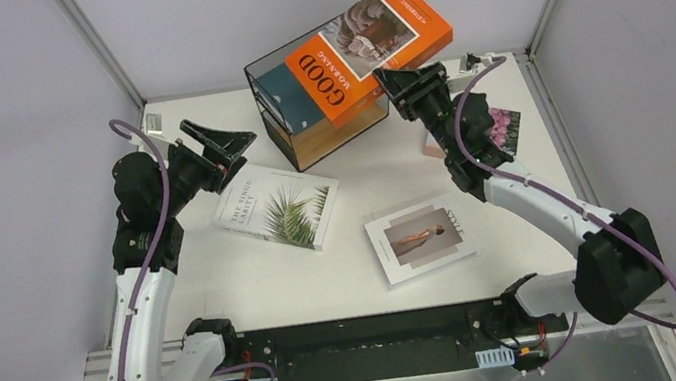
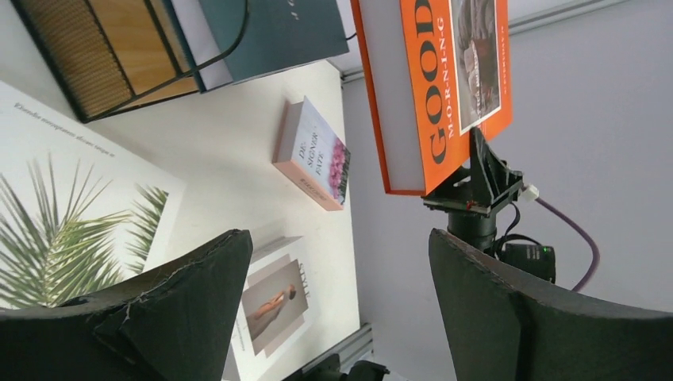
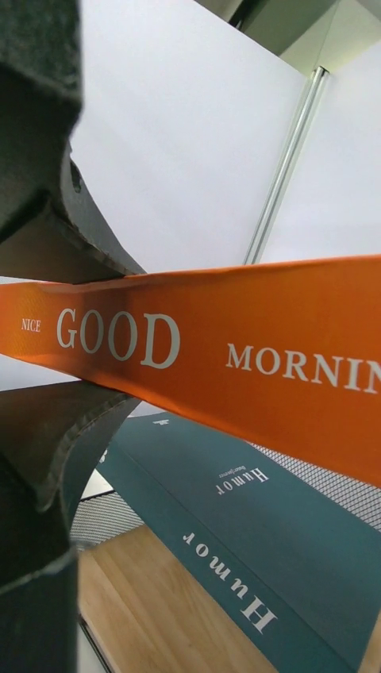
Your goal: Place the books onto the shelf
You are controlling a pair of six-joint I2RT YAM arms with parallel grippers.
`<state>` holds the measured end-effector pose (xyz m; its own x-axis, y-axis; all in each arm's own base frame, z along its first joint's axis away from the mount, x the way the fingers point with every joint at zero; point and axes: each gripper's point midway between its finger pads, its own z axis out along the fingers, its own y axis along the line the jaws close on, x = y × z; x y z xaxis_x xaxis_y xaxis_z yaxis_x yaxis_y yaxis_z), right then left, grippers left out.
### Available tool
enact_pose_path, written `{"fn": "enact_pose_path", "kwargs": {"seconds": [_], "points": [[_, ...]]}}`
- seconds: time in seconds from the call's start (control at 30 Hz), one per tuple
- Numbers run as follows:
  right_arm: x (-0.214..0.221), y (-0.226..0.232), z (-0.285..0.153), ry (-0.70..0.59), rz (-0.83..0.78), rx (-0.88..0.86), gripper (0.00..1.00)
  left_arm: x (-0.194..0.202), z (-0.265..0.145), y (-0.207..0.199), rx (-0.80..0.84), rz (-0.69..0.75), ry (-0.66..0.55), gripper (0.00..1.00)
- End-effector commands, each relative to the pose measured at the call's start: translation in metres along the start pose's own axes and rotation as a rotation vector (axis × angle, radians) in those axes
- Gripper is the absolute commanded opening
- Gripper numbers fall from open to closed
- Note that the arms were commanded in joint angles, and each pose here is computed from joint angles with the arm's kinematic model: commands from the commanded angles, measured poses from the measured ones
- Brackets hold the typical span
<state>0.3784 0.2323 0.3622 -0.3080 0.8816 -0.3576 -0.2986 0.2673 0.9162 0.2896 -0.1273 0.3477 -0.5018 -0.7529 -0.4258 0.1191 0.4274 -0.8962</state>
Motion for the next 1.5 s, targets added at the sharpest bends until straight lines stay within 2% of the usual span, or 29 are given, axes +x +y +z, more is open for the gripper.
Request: {"fn": "enact_pose_path", "kwargs": {"seconds": [0.0,0.27,0.5,0.8,1.13,1.23,1.3,1.47], "points": [[-0.005,0.029,0.021,0.012,0.105,-0.067,0.25,-0.005,-0.007,0.007,-0.046,0.041,-0.042,0.85],[0.003,-0.001,0.055,-0.015,0.215,0.023,0.25,-0.005,-0.019,0.001,-0.045,0.081,-0.058,0.85],[0.033,-0.026,0.078,0.07,0.28,0.077,0.21,-0.004,-0.033,-0.002,-0.063,0.11,-0.074,0.85],[0.066,-0.046,0.09,0.137,0.291,0.119,0.22,-0.002,-0.037,-0.002,-0.07,0.115,-0.073,0.85],[0.079,-0.054,0.1,0.163,0.324,0.141,0.22,-0.002,-0.038,0.002,-0.085,0.115,-0.076,0.84],[0.082,-0.059,0.105,0.168,0.313,0.162,0.27,-0.001,-0.038,0.003,-0.088,0.112,-0.074,0.84],[0.089,-0.061,0.106,0.204,0.316,0.168,0.34,-0.001,-0.038,0.002,-0.087,0.112,-0.075,0.84],[0.096,-0.062,0.107,0.247,0.318,0.188,0.72,-0.002,-0.039,0.001,-0.084,0.116,-0.078,0.84]]}}
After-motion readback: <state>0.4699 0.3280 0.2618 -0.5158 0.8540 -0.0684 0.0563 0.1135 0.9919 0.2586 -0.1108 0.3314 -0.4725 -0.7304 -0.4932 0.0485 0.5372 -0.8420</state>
